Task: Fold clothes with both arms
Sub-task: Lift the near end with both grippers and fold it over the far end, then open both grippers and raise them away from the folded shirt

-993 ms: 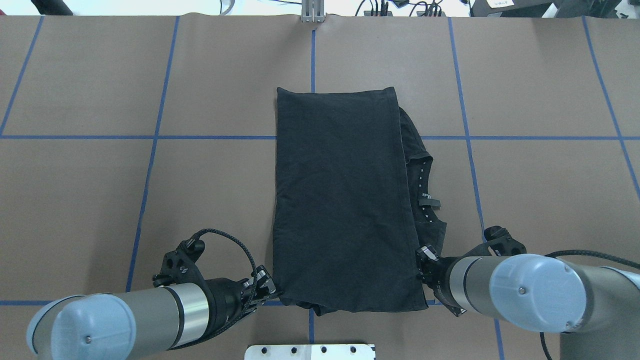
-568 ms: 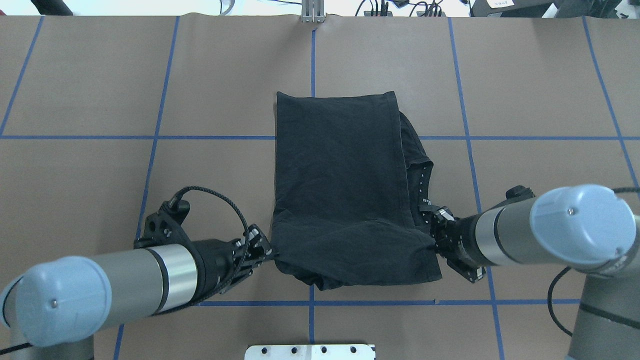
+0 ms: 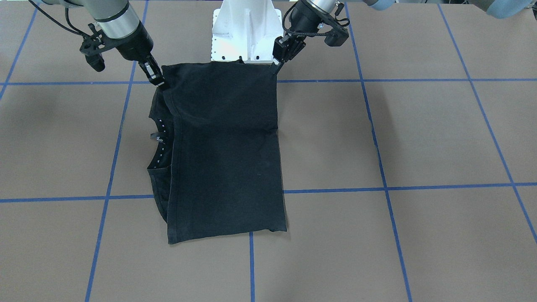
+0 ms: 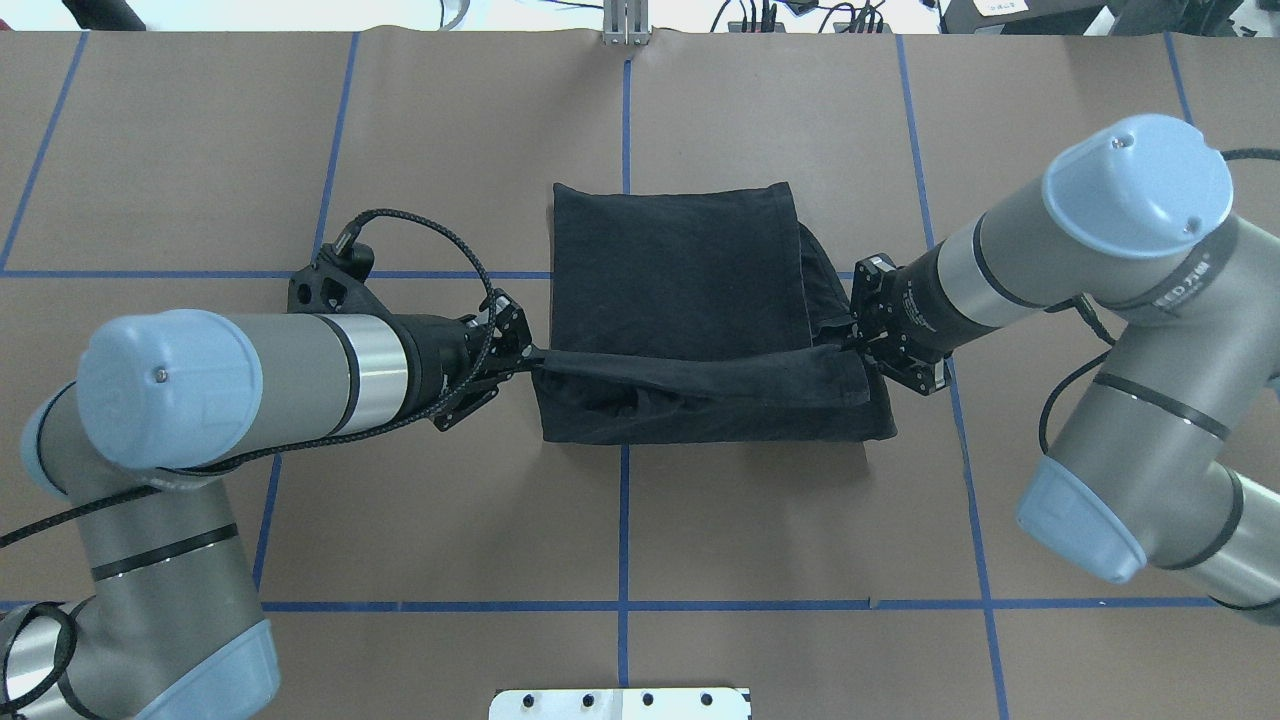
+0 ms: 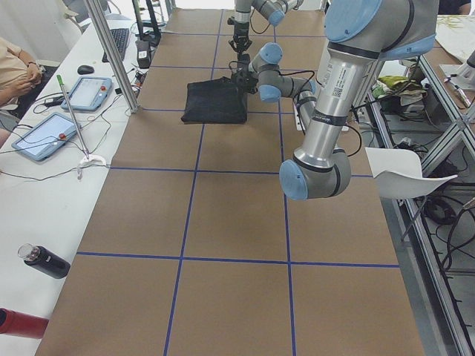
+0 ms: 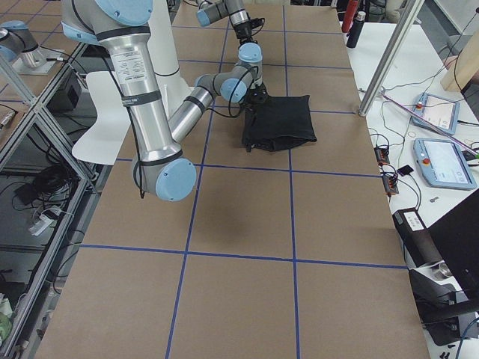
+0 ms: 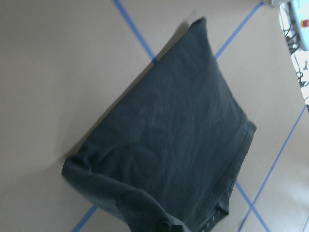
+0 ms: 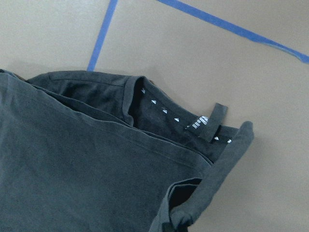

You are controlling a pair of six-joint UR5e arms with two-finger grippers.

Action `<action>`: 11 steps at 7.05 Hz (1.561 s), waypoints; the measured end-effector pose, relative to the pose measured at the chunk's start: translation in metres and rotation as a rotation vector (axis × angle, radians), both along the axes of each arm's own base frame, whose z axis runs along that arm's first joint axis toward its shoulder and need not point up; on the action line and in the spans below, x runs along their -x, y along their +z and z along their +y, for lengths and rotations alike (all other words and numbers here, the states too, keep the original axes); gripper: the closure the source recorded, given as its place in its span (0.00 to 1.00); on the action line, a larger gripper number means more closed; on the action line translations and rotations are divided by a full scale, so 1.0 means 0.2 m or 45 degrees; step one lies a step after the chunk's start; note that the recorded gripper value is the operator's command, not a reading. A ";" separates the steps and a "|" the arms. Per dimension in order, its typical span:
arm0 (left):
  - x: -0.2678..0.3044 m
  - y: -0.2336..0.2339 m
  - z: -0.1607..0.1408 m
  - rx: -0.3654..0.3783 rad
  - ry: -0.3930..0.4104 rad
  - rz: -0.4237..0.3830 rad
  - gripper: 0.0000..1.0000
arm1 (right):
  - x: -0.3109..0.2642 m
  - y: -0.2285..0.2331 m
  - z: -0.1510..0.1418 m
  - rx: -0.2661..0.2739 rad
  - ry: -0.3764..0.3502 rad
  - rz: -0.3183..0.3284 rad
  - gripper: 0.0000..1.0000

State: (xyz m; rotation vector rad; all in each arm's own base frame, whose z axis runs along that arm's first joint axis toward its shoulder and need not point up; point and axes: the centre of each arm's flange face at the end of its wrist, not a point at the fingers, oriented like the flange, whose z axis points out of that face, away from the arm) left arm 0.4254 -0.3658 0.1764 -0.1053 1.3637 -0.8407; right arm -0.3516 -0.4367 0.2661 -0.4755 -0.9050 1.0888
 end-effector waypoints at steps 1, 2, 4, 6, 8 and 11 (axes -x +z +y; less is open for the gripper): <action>-0.02 0.02 -0.06 -0.007 -0.012 -0.027 1.00 | 0.01 0.02 -0.14 0.008 -0.014 0.010 1.00; -0.05 0.03 -0.13 -0.006 -0.018 -0.046 1.00 | 0.02 0.04 -0.25 0.013 -0.035 0.016 1.00; -0.15 0.02 -0.31 0.007 -0.024 -0.083 1.00 | 0.04 0.06 -0.42 0.015 -0.069 0.023 1.00; -0.18 -0.01 -0.48 -0.001 -0.040 -0.109 1.00 | 0.04 0.05 -0.54 0.022 -0.089 0.016 1.00; -0.24 0.01 -0.67 0.013 -0.051 -0.114 1.00 | 0.06 0.04 -0.67 0.049 -0.092 0.014 1.00; -0.34 0.12 -1.02 0.009 -0.071 -0.150 0.02 | 0.22 0.07 -0.98 0.060 -0.119 0.057 0.00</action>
